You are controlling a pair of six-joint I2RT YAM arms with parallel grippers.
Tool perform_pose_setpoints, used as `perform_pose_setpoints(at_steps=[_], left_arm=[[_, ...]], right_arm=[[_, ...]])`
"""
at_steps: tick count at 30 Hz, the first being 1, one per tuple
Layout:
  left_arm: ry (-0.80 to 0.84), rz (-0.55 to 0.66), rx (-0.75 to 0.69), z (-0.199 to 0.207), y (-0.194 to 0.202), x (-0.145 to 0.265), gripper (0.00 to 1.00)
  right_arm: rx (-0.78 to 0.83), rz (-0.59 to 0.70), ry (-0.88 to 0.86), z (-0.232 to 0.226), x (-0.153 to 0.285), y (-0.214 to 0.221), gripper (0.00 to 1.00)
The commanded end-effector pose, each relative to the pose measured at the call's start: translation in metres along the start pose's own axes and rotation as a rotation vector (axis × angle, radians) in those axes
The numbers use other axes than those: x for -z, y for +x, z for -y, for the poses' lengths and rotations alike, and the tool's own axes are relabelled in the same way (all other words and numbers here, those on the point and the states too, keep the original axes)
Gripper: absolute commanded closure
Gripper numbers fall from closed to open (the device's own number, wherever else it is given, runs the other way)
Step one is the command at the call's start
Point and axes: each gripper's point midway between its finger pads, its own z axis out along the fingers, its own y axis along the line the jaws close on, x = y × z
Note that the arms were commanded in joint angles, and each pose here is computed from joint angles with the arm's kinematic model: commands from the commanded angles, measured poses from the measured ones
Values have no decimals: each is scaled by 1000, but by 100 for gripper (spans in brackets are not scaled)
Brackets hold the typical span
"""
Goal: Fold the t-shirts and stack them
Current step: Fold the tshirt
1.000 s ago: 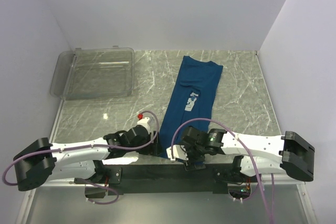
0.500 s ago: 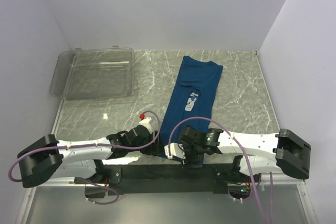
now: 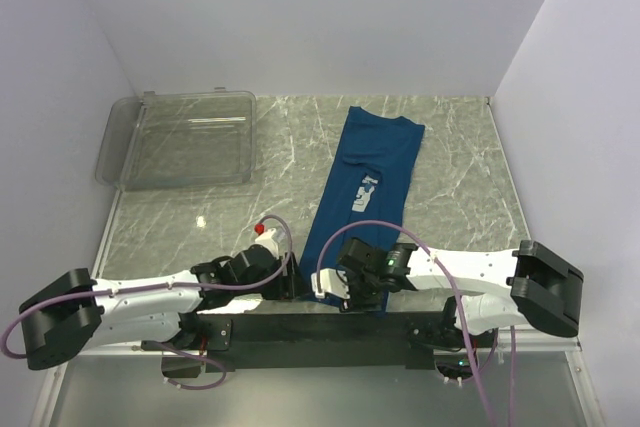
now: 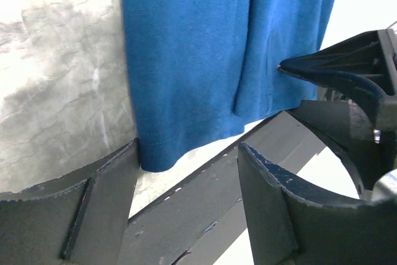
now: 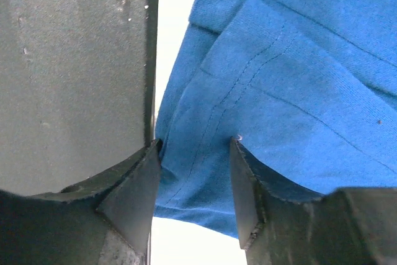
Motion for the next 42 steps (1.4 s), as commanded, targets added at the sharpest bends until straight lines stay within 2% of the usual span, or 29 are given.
perform_pose_setpoints(at_steps=[1,4,10,11,14,16,19,20,25,34,42], left_arm=[[-36,-43,19,-13,13,-6,31],[-48,-69,22,-17,18,-13,35],[-15,-88,19,-13,22,-16,69],[-8,-81,17,-10,20,-16,84],[13,-50,-2,-2,11,-13,100],[27,-44,-26,4,8,-10,100],[53,-38,-54,17,2,-4,100],[65,-30,-67,22,-2,-3,100],[112,-4,-94,41,-12,4,100],[147,10,-105,72,-37,2,100],[106,29,-119,83,-72,-2,100]], right_arm=[[-10,-8,14,5,-5,-1,48],[-11,-12,12,5,-5,1,50],[-20,9,27,8,1,-4,58],[-14,22,32,9,4,-7,61],[-3,42,28,9,10,-10,66],[-9,46,19,10,14,-9,72],[-48,94,17,20,29,-8,96],[-35,118,26,24,35,-9,100],[-27,185,-22,17,54,-11,100],[-22,214,-58,11,68,-8,100],[-112,233,62,51,94,5,100]])
